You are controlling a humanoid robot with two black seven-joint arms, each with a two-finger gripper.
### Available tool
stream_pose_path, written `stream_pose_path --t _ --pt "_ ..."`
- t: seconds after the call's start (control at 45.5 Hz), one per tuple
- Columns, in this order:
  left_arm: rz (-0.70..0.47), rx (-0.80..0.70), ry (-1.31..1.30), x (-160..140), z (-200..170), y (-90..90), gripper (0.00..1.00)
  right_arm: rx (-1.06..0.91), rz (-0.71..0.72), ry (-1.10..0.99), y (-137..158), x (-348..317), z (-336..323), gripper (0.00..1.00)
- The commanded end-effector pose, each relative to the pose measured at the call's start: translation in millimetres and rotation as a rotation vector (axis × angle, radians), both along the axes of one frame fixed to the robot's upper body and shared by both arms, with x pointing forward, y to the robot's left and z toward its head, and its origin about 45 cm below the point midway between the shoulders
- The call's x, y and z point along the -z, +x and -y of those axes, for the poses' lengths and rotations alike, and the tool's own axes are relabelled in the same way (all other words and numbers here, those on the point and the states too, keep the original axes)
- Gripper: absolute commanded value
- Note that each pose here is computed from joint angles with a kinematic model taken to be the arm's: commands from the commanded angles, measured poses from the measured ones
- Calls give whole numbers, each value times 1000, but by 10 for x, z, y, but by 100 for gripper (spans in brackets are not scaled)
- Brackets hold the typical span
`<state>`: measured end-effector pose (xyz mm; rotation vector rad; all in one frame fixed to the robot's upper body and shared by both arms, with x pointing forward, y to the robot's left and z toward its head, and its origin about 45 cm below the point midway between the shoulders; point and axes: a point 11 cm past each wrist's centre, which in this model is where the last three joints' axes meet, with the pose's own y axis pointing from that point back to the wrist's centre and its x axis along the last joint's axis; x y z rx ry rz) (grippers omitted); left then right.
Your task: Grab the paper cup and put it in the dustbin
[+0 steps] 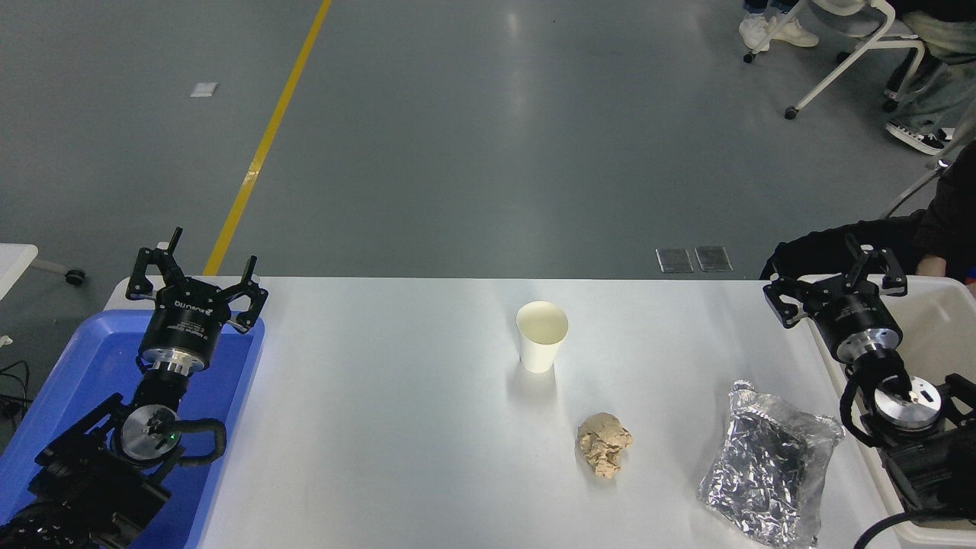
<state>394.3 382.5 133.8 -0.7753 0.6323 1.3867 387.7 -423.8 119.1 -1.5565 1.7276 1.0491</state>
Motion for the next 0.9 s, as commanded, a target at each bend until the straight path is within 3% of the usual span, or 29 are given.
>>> stream_pose_path --t 0.0,0.132,0.22,0.396,0.615,0.879 --pt "-2 2 3 7 1 -4 100 -31 12 2 -19 13 -56 100" --pt "-1 2 2 0 2 1 100 -69 32 0 63 -62 -177 100" --pt "0 3 1 -3 5 3 100 -197 55 -85 195 -232 -400 100" --pt "-1 2 2 0 2 1 100 -594 134 -546 470 -918 -808 100" --pt "0 3 1 -3 5 3 100 -1103 160 -1093 395 -1370 -1396 100" --pt "-1 2 2 0 2 1 100 -1508 18 -1518 260 -1554 -1537 100"
